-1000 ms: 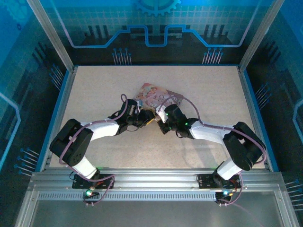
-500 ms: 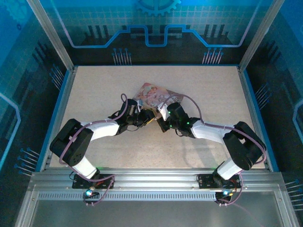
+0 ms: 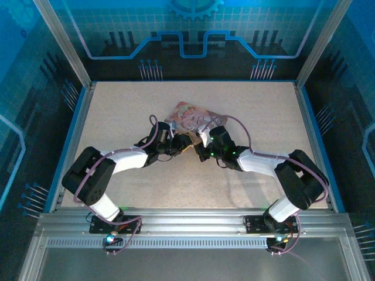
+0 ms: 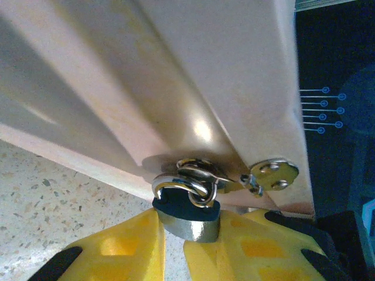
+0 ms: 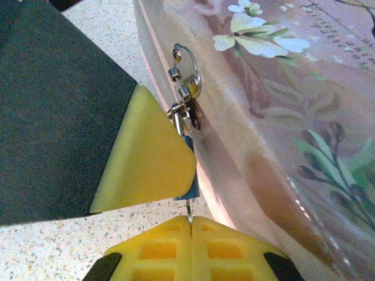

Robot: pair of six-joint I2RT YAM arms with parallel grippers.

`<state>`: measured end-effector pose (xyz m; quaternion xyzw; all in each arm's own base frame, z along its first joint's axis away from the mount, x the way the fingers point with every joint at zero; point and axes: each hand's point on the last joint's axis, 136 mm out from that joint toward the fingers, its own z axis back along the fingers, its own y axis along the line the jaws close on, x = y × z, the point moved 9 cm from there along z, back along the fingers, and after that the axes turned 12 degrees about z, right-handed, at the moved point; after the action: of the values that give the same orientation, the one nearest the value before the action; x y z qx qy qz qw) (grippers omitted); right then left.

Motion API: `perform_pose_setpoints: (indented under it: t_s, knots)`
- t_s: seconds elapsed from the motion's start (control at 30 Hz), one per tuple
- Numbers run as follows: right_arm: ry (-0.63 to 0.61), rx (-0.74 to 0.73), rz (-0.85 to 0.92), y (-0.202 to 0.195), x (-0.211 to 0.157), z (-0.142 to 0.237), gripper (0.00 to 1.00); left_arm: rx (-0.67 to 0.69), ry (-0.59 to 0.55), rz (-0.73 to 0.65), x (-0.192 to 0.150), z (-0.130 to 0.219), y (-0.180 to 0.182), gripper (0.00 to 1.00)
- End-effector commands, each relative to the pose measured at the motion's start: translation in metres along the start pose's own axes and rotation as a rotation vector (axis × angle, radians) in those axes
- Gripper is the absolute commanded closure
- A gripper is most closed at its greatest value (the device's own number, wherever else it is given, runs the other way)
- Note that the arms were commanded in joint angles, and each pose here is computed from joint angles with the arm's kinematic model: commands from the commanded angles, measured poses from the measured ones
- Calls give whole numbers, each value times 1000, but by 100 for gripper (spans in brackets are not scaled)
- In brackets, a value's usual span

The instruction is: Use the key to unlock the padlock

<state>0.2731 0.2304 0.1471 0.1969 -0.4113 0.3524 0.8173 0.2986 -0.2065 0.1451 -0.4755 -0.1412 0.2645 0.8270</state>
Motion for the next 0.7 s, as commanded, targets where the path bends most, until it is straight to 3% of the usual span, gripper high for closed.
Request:
perform_pose_setpoints:
  t_s: [0.0,0.17,0.4,0.53,0.67]
  knots:
    - [-132,30,-53,0,25,-3,100,-29,63,-8,-7,-10,-7,74]
    - [-16,31,-146,1,4,-10,100,-28,70,14,-5,-20,0,73]
    - [124,33,-206,0,-4,-13,100,-16,42,9,2,-15,5,50]
    - [187,70,-248,3,-9,-17,100,-21,-6,6,7,7,9,37]
    - [209,95,-283,5,-2,-17,100,-40,-53,9,11,31,10,31]
